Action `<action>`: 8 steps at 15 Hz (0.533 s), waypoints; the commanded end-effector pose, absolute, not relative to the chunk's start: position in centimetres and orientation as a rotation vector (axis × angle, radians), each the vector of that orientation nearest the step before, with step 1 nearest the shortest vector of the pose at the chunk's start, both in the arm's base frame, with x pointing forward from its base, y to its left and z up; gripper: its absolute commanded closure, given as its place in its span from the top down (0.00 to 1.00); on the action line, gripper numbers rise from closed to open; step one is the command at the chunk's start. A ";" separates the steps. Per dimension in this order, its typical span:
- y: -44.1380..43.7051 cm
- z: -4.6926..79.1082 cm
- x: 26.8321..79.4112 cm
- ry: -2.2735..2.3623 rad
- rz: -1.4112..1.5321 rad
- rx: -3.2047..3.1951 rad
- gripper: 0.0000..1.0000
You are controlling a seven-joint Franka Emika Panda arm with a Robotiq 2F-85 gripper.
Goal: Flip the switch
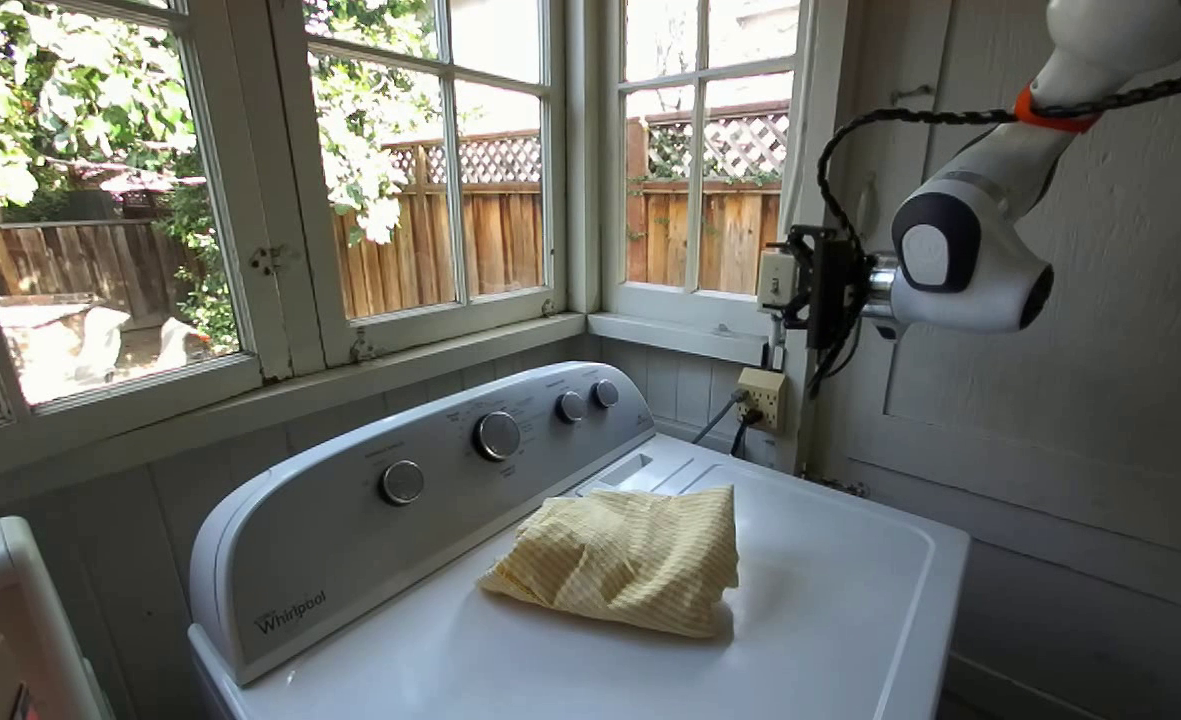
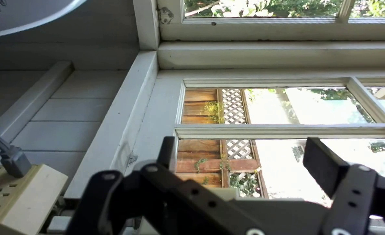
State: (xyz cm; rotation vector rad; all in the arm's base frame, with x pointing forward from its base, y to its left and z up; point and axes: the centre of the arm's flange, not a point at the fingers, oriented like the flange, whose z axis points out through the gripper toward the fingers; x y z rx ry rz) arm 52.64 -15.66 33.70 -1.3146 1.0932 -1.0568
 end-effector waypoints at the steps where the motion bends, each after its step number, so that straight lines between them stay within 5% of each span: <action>1: -15.5 31.7 54.2 1.096 -1.158 -1.249 1.00; 8: -17.5 30.6 54.3 1.106 -1.200 -1.263 1.00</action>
